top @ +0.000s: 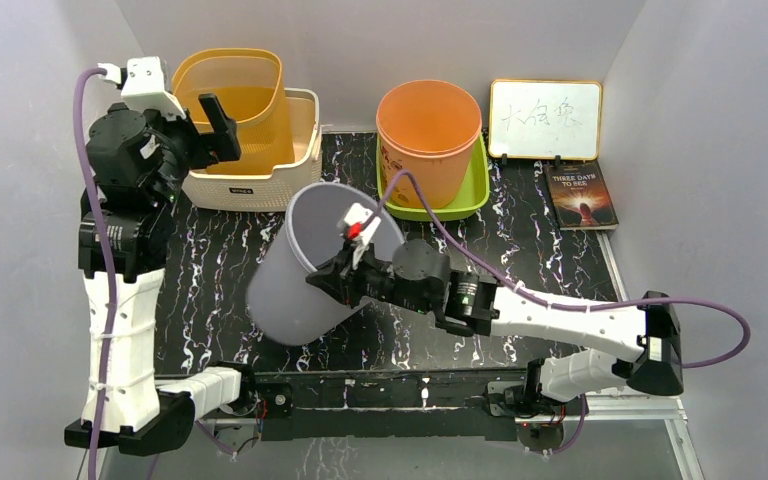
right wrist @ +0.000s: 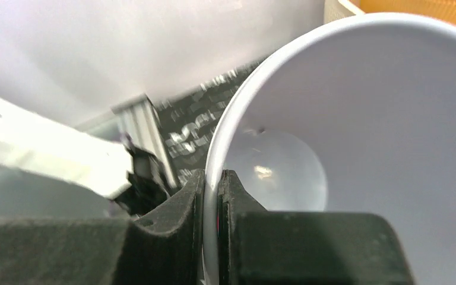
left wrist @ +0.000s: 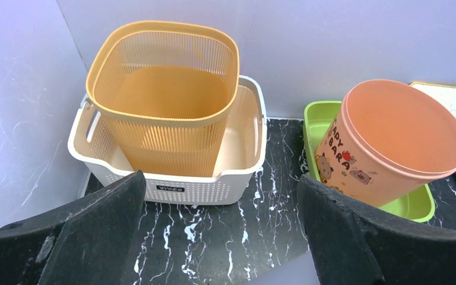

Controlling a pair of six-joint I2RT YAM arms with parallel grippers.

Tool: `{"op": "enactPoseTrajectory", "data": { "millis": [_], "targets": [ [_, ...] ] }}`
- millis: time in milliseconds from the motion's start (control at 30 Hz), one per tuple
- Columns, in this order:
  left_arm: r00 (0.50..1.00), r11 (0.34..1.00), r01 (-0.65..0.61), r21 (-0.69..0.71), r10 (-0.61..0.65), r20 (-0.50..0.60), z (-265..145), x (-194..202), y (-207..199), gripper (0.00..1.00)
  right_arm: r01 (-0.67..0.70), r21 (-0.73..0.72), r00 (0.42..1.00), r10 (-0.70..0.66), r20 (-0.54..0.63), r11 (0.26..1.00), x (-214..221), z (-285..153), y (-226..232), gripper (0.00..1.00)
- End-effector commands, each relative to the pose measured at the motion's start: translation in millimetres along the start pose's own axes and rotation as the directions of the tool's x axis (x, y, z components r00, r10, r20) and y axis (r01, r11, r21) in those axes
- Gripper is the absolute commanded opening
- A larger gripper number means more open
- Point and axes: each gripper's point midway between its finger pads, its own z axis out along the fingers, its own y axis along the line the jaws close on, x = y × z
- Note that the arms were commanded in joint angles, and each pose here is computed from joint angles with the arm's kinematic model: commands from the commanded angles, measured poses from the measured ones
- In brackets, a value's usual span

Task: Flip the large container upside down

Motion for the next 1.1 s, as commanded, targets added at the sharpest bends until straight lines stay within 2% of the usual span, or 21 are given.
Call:
{"op": "enactPoseTrajectory", "data": {
  "millis": [0, 100, 233, 500, 633, 733, 800, 900, 967, 1067],
  "targets": [
    [1.0, 1.0, -0.001, 0.0, 0.001, 0.0, -8.9, -5.5, 0.2, 0.98, -0.272, -0.209, 0.785, 0.342, 0.517, 0.939, -127.8, -36.5, 17.0, 0.0],
    [1.0, 1.0, 0.001, -0.009, -0.001, -0.002, -10.6, -3.5, 2.0, 0.98, -0.373, -0.243, 0.692, 0.443, 0.571, 0.896, -122.5, -41.3, 5.3, 0.0],
    [1.0, 1.0, 0.003, -0.007, -0.003, -0.002, -11.8, 1.5, 2.3, 0.98, -0.467, -0.219, 0.615, 0.492, 0.616, 0.857, -97.9, -39.9, -20.7, 0.0],
    [1.0, 1.0, -0.005, 0.001, 0.005, -0.023, -8.6, 9.1, 1.1, 0.98, -0.633, -0.277, 0.488, 0.65, 0.582, 0.723, -45.2, -34.3, -83.5, 0.0],
    [1.0, 1.0, -0.011, -0.006, 0.01, -0.023, -7.2, 9.9, 2.7, 0.98, -0.667, -0.28, 0.465, 0.679, 0.568, 0.691, -29.6, -35.3, -93.4, 0.0],
    [1.0, 1.0, -0.011, -0.009, 0.011, -0.024, -6.1, 10.4, 2.9, 0.98, -0.687, -0.318, 0.439, 0.722, 0.534, 0.653, -23.4, -29.2, -91.4, 0.0],
    [1.0, 1.0, -0.01, -0.006, 0.009, -0.028, -4.6, 11.1, 2.1, 0.98, -0.691, -0.384, 0.402, 0.767, 0.499, 0.612, -23.4, -25.2, -85.8, 0.0],
    [1.0, 1.0, -0.009, -0.004, 0.009, -0.03, -3.7, 11.5, 1.8, 0.98, -0.671, -0.536, 0.346, 0.855, 0.385, 0.513, -30.1, -16.7, -65.8, 0.0],
    [0.999, 1.0, -0.013, -0.007, 0.012, -0.038, -0.5, 13.5, 2.0, 0.98, -0.63, -0.633, 0.334, 0.893, 0.302, 0.45, -40.1, -12.2, -50.5, 0.0],
    [0.999, 1.0, -0.013, -0.006, 0.013, -0.047, 1.2, 13.8, 1.3, 0.98, -0.665, -0.63, 0.279, 0.916, 0.287, 0.4, -30.1, -1.4, -60.6, 0.0]
  ]
}}
